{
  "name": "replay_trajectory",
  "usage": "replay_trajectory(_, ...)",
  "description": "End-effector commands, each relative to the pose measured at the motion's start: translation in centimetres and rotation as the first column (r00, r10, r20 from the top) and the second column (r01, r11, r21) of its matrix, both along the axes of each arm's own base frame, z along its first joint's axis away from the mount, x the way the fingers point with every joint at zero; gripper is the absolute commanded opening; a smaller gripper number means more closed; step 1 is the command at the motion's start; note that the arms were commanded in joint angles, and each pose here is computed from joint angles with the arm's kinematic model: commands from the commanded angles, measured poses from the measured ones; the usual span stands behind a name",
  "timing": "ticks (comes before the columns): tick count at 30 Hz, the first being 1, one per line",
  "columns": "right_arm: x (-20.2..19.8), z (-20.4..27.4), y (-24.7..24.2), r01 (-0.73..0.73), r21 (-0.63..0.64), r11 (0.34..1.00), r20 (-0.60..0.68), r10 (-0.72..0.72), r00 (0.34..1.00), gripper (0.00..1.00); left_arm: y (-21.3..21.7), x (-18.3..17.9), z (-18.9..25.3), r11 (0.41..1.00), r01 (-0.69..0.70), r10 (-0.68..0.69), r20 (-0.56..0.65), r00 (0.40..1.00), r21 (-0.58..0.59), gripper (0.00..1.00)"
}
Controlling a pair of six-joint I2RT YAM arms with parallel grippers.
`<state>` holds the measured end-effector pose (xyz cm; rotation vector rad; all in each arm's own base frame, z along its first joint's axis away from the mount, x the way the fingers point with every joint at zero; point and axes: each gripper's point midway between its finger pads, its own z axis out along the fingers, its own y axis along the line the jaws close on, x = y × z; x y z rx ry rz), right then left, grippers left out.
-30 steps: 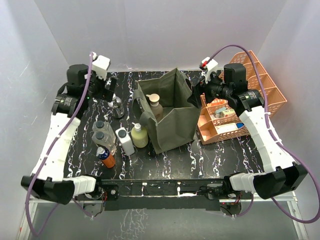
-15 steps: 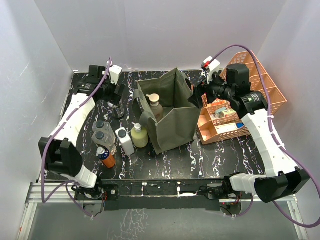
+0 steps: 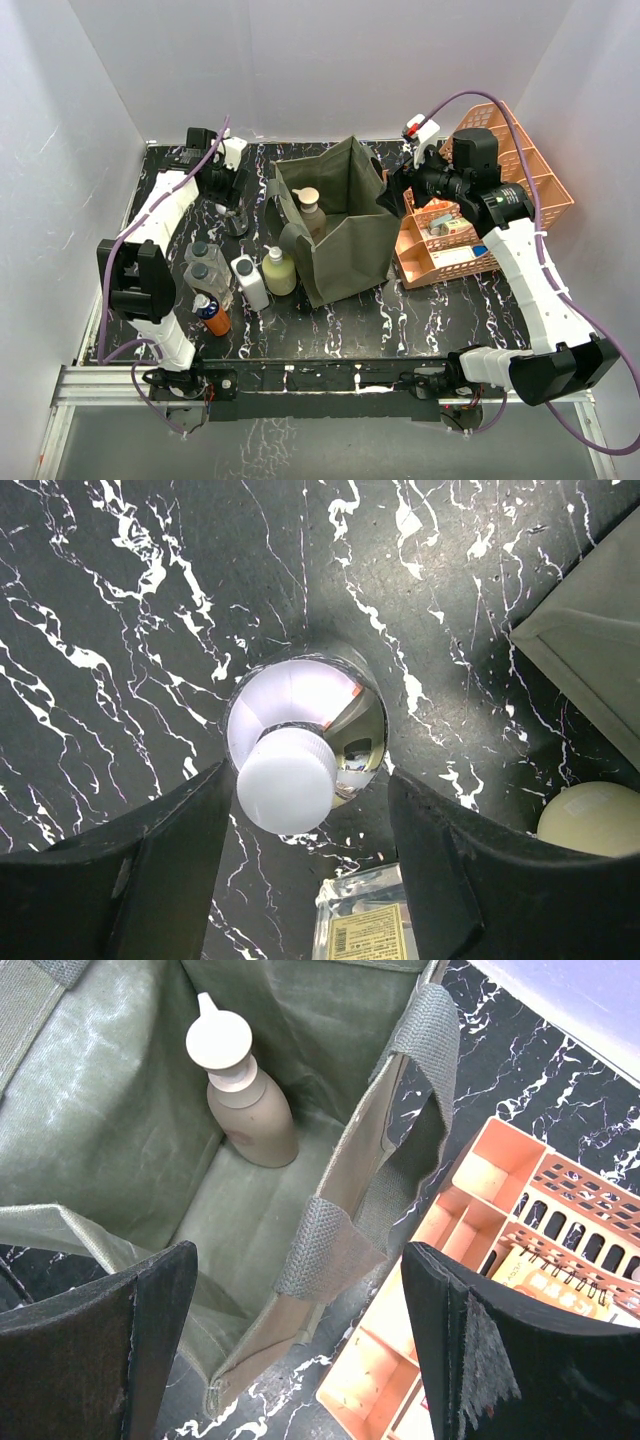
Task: Place the personal care products into the canvas bag
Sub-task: Pick up the care product from the center of the board.
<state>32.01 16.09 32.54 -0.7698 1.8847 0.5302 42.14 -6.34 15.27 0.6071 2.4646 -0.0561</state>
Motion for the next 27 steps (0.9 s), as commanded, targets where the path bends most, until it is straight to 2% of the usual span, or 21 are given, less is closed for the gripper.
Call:
replay_trajectory(1, 0.3, 1.0, 0.0, -0.005, 0.009, 1.000, 0.060, 0.004, 0.998, 0.86, -0.4, 0.7, 2.1, 0.999, 0.012, -0.011, 0.038, 0.999, -0.035, 0.60)
replay_trajectory(6, 0.2, 0.9, 0.1, -0.010, 0.012, 1.000, 0.057, 0.009, 0.998, 0.86, -0.4, 0.8, 1.9, 0.999, 0.008, -0.007, 0.031, 0.999, -0.034, 0.52)
replay_trajectory(17, 0.1, 1.1, 0.0, -0.009, 0.013, 1.000, 0.062, 0.008, 0.998, 0.87, 0.0, 1.2, 1.1, 1.000, -0.002, 0.002, 0.014, 1.000, -0.012, 0.45)
replay_trajectory(21, 0.1, 1.0, 0.1, -0.010, 0.013, 1.000, 0.058, 0.010, 0.998, 0.87, 0.0, 1.2, 1.1, 1.000, -0.003, 0.004, 0.016, 1.000, -0.011, 0.40)
replay_trajectory(24, 0.1, 1.0, 0.1, -0.012, 0.015, 1.000, 0.057, 0.011, 0.998, 0.87, 0.0, 1.2, 1.6, 1.000, -0.001, 0.002, 0.030, 1.000, -0.013, 0.34)
replay_trajectory(27, 0.1, 0.9, 0.1, -0.011, 0.015, 1.000, 0.055, 0.010, 0.998, 0.87, 0.0, 1.3, 2.6, 1.000, 0.006, -0.005, 0.050, 0.999, -0.011, 0.19)
